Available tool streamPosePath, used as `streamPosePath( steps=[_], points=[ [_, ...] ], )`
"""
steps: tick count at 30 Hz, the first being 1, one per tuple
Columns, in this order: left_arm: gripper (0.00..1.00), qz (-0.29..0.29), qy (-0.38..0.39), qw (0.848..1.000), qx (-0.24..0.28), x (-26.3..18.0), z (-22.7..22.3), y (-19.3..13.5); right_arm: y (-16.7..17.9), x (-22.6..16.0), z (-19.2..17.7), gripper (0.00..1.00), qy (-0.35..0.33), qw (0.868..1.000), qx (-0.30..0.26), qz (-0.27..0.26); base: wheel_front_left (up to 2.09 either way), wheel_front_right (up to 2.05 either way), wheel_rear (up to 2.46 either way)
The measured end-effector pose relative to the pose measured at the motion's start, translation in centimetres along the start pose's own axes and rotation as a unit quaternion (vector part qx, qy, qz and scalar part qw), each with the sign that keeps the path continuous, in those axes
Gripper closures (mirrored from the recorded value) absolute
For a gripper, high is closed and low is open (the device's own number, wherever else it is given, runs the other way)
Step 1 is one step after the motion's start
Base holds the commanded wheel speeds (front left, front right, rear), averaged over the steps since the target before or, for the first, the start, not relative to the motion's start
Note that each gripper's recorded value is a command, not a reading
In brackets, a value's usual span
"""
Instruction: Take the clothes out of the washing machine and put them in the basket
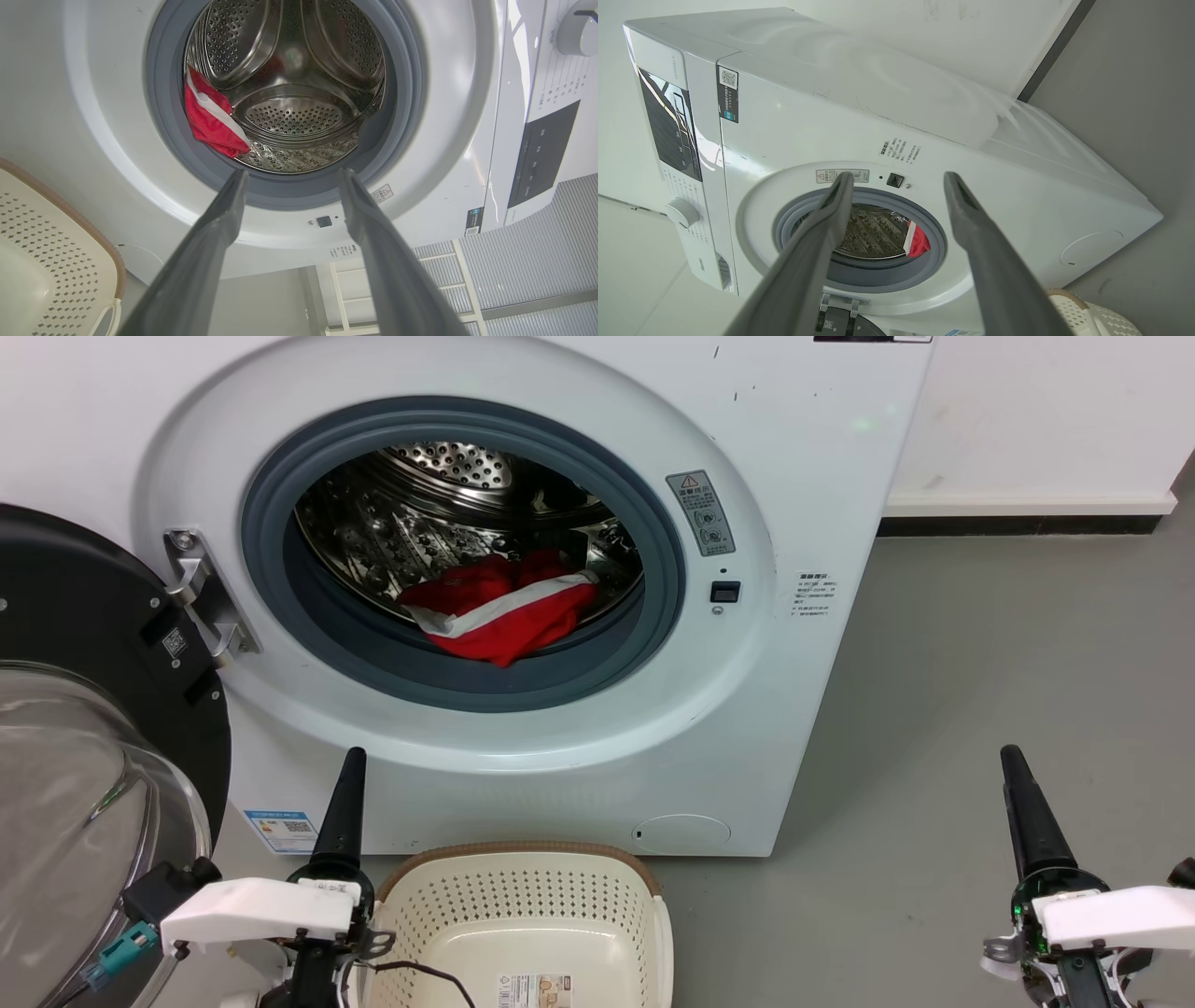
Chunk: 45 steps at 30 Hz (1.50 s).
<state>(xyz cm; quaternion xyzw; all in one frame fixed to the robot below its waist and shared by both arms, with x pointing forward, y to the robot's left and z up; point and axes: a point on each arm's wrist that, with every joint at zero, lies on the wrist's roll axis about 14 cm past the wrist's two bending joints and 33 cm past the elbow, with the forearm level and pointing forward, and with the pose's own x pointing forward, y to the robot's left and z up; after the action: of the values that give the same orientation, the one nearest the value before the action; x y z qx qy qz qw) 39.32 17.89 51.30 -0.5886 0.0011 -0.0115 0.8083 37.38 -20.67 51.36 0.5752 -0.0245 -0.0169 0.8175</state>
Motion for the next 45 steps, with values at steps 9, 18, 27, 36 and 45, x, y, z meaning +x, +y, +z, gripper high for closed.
streamPosePath(
  steps=[9, 18, 27, 36, 45],
  points=[
    [0.00, -0.016, 0.004, 0.996, 0.092, 0.2, -0.6, -1.0, 0.8, -0.5, -0.2, 0.00, -0.001, 0.994, -0.106, 0.013, 0.00, 0.00, 0.00],
    [0.00, -0.023, 0.009, 0.983, 0.182, 0.4, -1.3, -1.4, 0.9, -0.9, -0.2, 0.00, -0.004, 0.982, -0.187, 0.019, 0.00, 0.00, 0.00],
    [0.00, -0.036, 0.010, 0.967, 0.253, 0.6, -2.0, -2.1, 1.1, -1.1, -0.3, 0.00, -0.009, 0.968, -0.249, 0.025, 0.00, 0.00, 0.00],
    [0.00, -0.044, 0.011, 0.944, 0.328, 0.6, -2.6, -2.3, 1.2, -1.5, -0.4, 0.00, -0.011, 0.946, -0.322, 0.031, 0.00, 0.00, 0.00],
    [0.00, -0.052, 0.014, 0.921, 0.386, 0.6, -3.2, -2.3, 1.1, -1.7, -0.5, 0.00, -0.013, 0.925, -0.378, 0.036, 0.00, 0.00, 0.00]
  ],
)
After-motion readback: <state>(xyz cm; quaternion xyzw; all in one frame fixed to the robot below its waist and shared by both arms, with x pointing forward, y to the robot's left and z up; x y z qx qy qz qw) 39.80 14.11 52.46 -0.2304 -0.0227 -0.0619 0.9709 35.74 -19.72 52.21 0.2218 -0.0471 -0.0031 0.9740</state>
